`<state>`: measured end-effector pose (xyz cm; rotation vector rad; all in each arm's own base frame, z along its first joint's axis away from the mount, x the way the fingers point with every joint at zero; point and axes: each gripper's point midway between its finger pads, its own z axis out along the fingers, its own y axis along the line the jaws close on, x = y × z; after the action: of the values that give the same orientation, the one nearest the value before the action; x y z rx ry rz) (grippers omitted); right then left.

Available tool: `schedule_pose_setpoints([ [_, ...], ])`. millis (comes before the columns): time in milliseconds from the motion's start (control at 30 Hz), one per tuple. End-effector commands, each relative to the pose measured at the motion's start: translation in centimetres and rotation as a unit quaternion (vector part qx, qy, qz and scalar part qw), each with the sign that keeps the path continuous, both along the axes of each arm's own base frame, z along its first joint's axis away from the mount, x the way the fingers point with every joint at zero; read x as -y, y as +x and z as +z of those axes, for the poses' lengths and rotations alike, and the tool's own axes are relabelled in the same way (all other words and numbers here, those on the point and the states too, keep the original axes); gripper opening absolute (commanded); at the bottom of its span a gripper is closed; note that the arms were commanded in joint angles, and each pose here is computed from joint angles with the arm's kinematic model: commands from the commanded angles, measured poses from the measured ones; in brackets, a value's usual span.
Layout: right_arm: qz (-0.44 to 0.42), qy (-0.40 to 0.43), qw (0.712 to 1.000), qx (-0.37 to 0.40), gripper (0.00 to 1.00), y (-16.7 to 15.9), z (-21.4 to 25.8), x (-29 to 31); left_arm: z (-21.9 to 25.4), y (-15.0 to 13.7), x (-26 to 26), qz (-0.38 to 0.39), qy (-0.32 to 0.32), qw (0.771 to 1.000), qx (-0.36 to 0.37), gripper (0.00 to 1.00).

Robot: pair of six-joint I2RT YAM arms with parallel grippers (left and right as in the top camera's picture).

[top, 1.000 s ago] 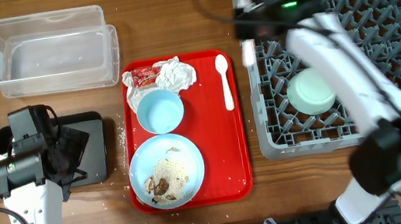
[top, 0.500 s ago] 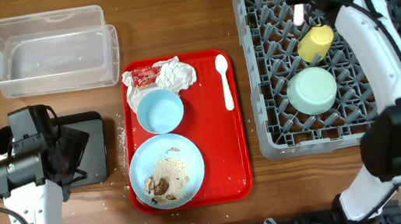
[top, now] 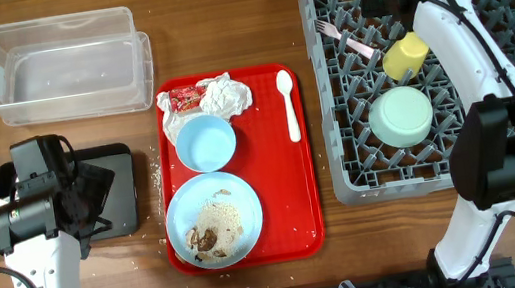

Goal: Sort waste into correct bins and load items into the dishwasher rack
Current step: 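Grasp the white fork and drop it into the grey rack, then move the right gripper back down to the white spoon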

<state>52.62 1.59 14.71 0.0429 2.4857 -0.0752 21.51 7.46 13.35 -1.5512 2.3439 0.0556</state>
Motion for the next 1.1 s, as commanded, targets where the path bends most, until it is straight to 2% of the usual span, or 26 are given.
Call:
schedule_pose_setpoints([
  [0, 0.077, 0.098, 0.992, 0.027, 0.42, -1.8, 5.0, -5.3, 0.2, -0.1, -0.3, 0.010, 0.007, 1.000, 0.005, 1.00],
  [100, 0.120, 0.165, 0.979, 0.009, 0.53, -4.6, 6.9, -10.0, 0.2, -0.1, -0.3, 0.009, 0.007, 1.000, 0.005, 1.00],
  [200, 0.126, 0.192, 0.972, -0.039, 0.63, -7.3, 6.2, -13.9, 0.2, -0.1, -0.3, 0.009, 0.007, 1.000, 0.005, 1.00],
  [267, 0.142, 0.192, 0.968, -0.077, 0.63, -8.9, 4.5, -17.2, 0.2, -0.1, -0.3, 0.010, 0.007, 1.000, 0.005, 1.00],
  [400, 0.080, 0.138, 0.980, -0.115, 0.63, -9.8, -0.3, -20.1, 0.2, -0.1, -0.3, 0.010, 0.007, 1.000, 0.005, 1.00],
  [500, 0.024, 0.091, 0.986, -0.135, 0.62, -10.2, -4.2, -20.5, 0.2, -0.1, -0.3, 0.010, 0.007, 1.000, 0.005, 1.00],
  [733, -0.017, 0.060, 0.979, -0.195, 0.58, -11.0, -11.0, -20.5, 0.2, -0.1, -0.3, 0.009, 0.007, 1.000, 0.005, 1.00],
  [1067, -0.020, 0.042, 0.974, -0.223, 0.56, -11.5, -14.3, -20.4, 0.2, -0.1, -0.3, 0.010, 0.007, 1.000, 0.005, 1.00],
])
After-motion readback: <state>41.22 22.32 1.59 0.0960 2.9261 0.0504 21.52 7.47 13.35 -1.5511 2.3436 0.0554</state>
